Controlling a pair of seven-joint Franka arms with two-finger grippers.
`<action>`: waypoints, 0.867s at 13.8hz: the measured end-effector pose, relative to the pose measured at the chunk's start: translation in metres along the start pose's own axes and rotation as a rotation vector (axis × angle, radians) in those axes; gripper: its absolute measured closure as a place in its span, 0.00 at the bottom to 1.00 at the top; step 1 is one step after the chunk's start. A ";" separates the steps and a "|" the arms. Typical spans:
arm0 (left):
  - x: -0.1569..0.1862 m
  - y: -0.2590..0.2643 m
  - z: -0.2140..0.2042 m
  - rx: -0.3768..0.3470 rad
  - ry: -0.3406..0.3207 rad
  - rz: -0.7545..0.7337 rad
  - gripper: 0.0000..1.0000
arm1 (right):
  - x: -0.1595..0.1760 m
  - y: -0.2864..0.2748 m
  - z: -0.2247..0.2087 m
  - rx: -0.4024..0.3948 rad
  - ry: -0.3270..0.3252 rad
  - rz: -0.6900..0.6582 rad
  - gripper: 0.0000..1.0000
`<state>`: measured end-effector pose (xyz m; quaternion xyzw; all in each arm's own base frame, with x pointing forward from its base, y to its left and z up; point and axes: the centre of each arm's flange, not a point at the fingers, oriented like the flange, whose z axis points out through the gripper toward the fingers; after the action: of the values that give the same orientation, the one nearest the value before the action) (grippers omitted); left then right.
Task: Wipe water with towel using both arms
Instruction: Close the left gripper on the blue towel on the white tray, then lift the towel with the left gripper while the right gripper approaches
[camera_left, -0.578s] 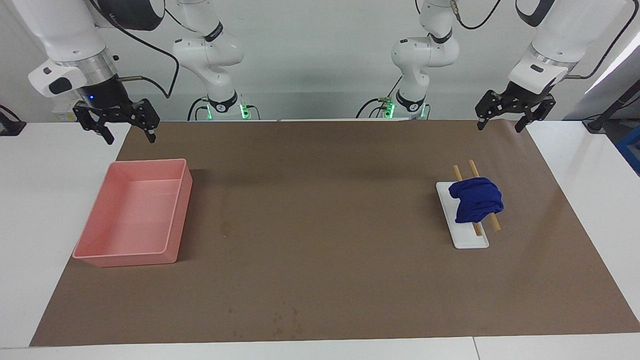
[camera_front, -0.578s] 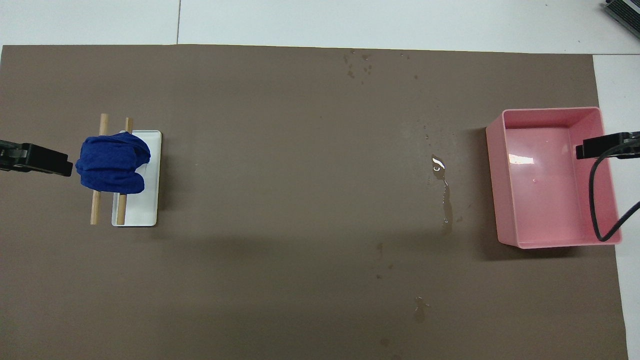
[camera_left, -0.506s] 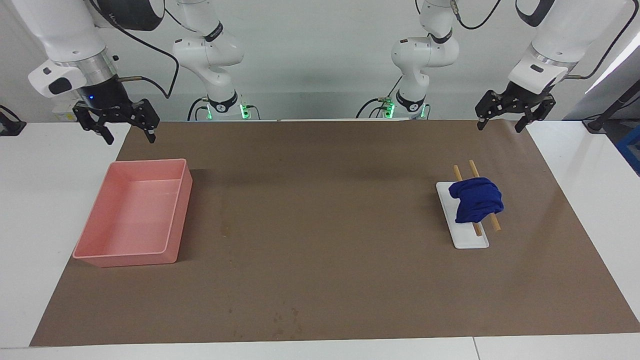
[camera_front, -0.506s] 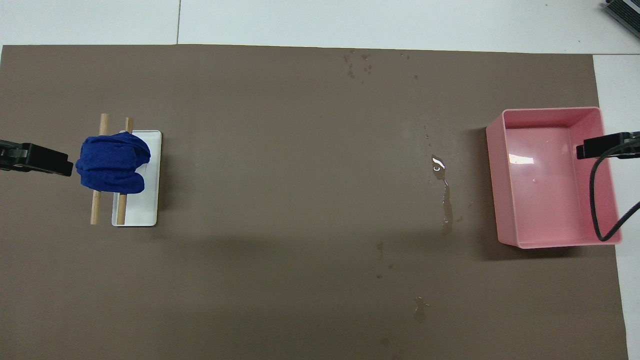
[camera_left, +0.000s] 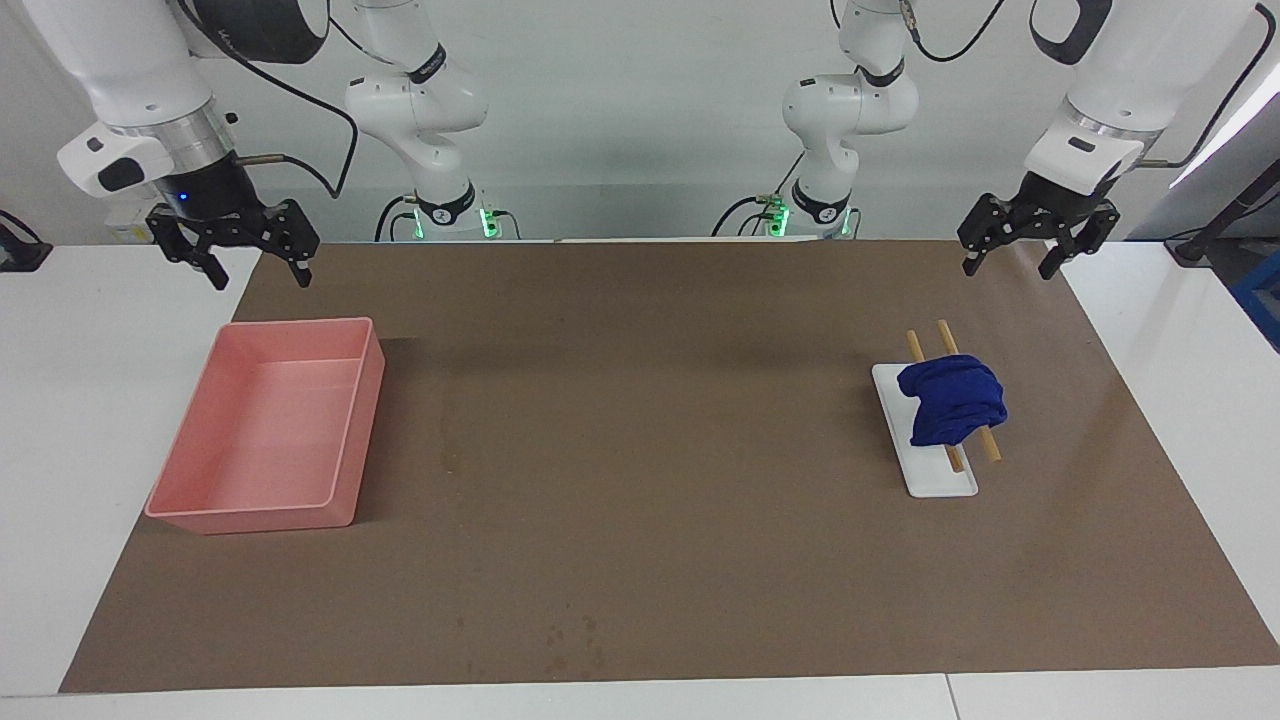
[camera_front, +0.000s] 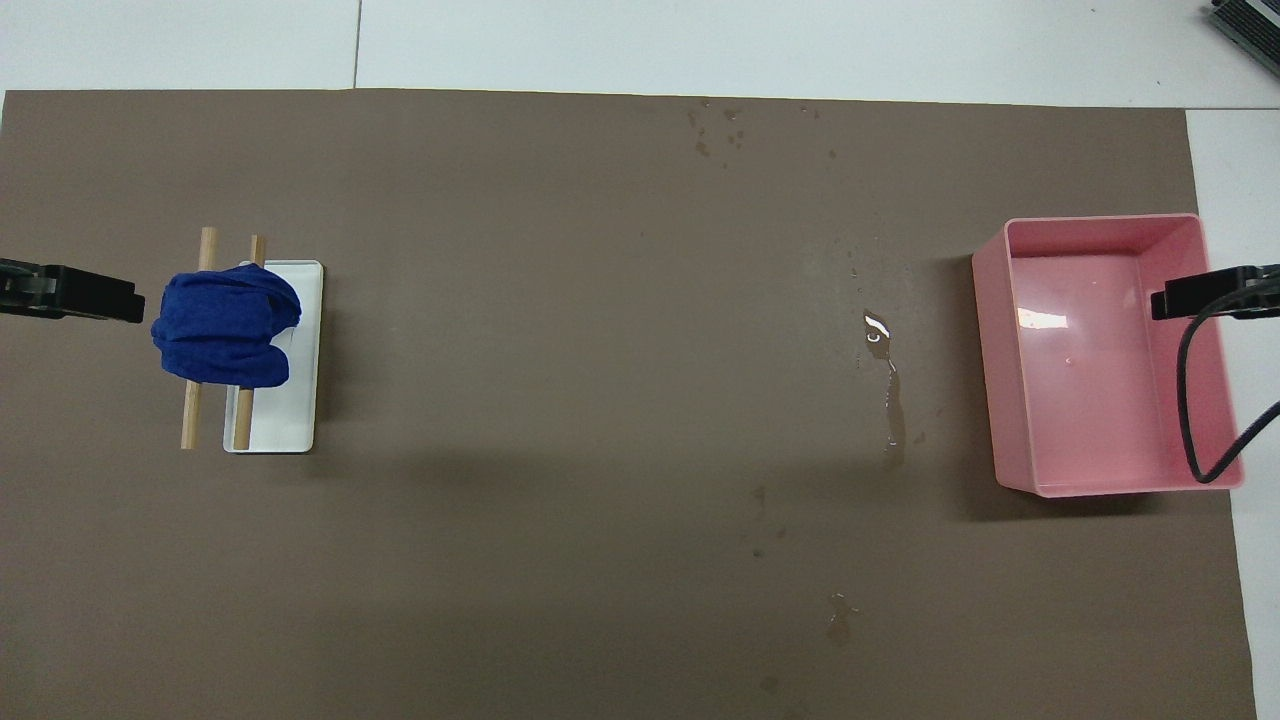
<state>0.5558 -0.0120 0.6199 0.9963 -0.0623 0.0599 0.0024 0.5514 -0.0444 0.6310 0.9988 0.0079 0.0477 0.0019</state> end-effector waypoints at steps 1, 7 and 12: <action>0.001 -0.011 0.015 0.019 0.025 -0.014 0.00 | 0.000 -0.002 0.001 0.005 -0.001 -0.001 0.00; 0.027 -0.007 0.138 0.180 0.082 -0.176 0.00 | 0.001 -0.024 0.005 0.112 -0.008 0.102 0.00; 0.021 0.000 0.185 0.193 0.086 -0.202 0.00 | 0.003 -0.053 0.019 0.263 -0.053 0.468 0.00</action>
<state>0.5988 -0.0170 0.4392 0.9896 0.0446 0.1079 -0.0845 0.5557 0.0087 0.6122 0.9660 -0.2172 0.0191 -0.1389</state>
